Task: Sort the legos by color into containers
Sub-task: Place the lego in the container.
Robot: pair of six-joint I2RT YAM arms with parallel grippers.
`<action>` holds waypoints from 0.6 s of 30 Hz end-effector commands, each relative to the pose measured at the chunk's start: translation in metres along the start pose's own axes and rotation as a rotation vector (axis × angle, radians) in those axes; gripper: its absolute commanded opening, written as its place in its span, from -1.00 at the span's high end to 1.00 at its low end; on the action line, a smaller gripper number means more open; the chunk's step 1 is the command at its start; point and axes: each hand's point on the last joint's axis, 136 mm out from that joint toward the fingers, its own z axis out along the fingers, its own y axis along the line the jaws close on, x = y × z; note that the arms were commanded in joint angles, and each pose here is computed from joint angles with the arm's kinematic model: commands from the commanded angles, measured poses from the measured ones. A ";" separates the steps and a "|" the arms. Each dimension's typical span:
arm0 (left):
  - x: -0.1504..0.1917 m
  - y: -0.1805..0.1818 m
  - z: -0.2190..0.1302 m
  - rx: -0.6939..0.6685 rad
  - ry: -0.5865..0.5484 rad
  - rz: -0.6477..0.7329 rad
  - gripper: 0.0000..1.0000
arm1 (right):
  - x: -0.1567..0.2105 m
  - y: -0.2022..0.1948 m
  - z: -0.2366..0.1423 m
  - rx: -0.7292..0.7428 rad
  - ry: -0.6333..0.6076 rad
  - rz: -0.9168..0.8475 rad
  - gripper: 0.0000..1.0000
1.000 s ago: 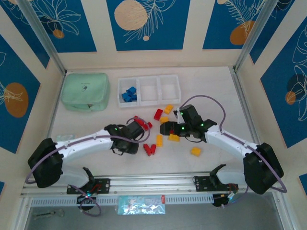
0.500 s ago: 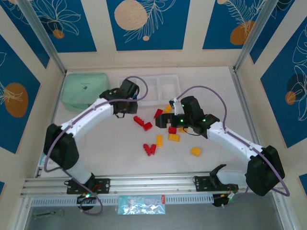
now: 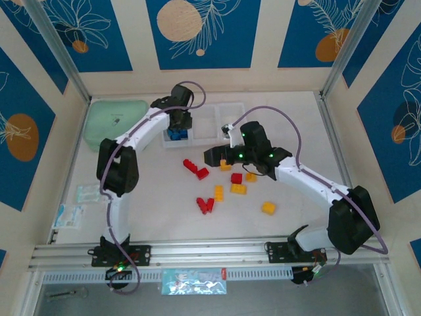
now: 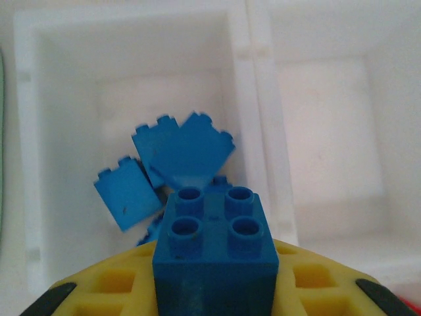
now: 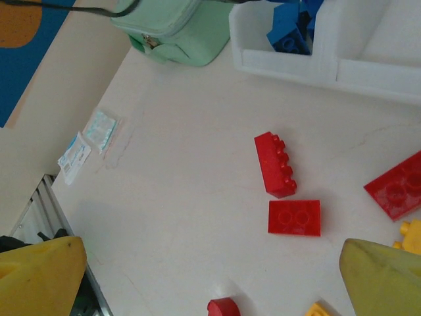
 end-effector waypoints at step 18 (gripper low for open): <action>-0.031 0.018 -0.039 0.038 -0.056 -0.044 -0.20 | -0.008 -0.002 -0.002 0.022 -0.008 -0.017 -0.98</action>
